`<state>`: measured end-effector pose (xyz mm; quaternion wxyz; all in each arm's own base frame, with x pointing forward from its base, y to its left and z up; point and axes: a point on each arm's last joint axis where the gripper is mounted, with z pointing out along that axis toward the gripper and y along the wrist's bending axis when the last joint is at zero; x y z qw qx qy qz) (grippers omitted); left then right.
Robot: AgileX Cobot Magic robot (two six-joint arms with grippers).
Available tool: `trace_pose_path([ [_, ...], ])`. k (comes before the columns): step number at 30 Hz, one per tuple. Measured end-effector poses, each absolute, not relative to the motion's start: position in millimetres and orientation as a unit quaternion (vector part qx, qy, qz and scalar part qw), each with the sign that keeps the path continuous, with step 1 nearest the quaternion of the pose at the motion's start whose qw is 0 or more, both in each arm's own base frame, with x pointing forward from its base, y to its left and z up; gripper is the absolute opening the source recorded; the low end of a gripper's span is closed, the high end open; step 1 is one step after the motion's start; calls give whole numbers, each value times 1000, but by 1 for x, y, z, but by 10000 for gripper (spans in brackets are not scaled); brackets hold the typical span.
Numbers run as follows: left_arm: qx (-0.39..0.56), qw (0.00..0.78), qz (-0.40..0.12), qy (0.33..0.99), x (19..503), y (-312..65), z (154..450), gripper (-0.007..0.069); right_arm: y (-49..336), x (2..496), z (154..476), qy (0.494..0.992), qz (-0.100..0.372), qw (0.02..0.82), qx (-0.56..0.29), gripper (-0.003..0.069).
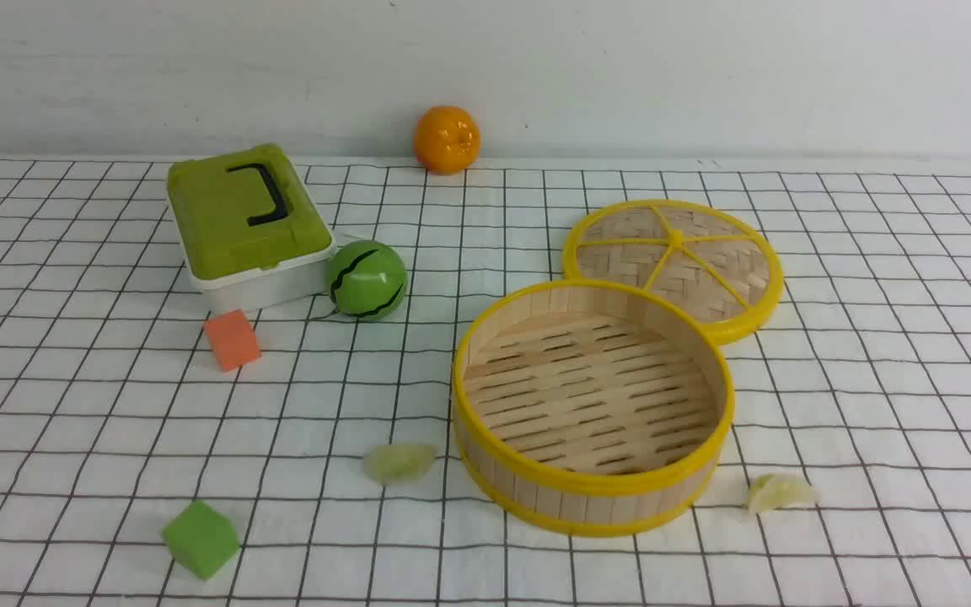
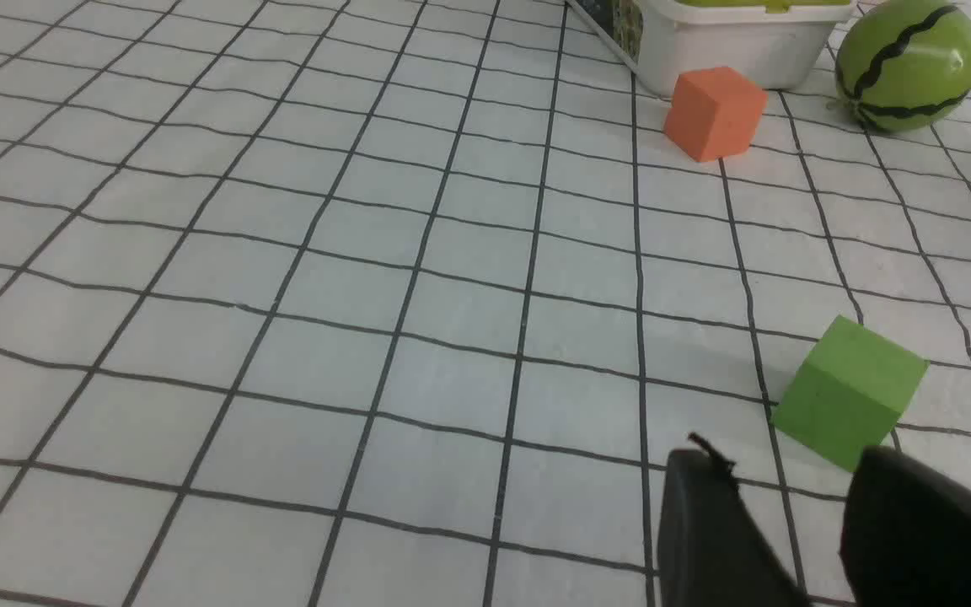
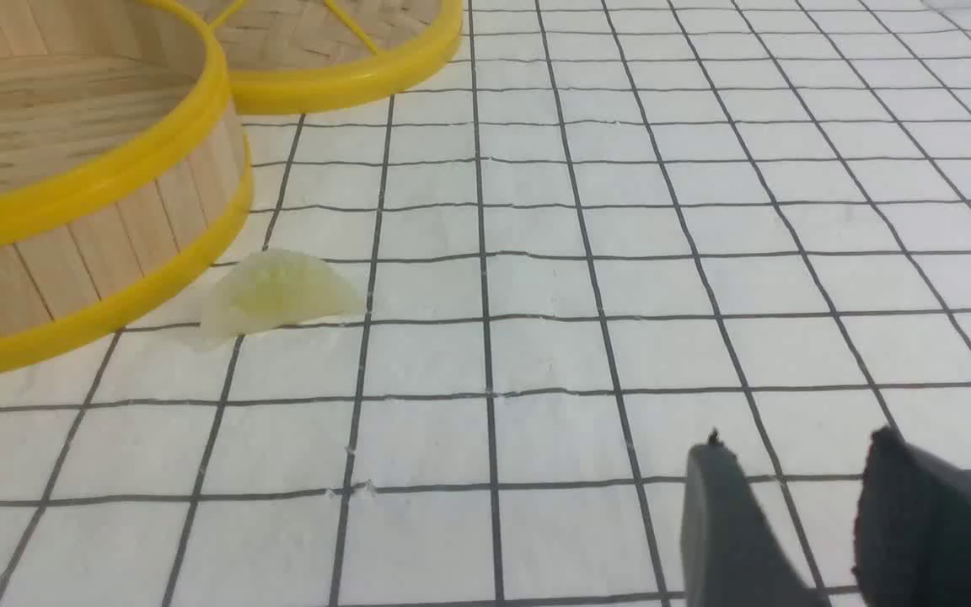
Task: Put the dumplings into the steamer on the table with the white tablecloth.
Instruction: 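Reach for and grasp a dumpling on the table with the left gripper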
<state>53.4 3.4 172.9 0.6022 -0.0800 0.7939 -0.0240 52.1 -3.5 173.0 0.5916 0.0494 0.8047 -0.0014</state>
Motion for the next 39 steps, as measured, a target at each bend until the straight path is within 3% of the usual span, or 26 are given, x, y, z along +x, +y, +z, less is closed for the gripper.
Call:
trace_pose_path([
  [39, -80, 602, -24, 794, 53, 3, 173, 239, -5, 52, 173, 805, -19, 592, 38, 239],
])
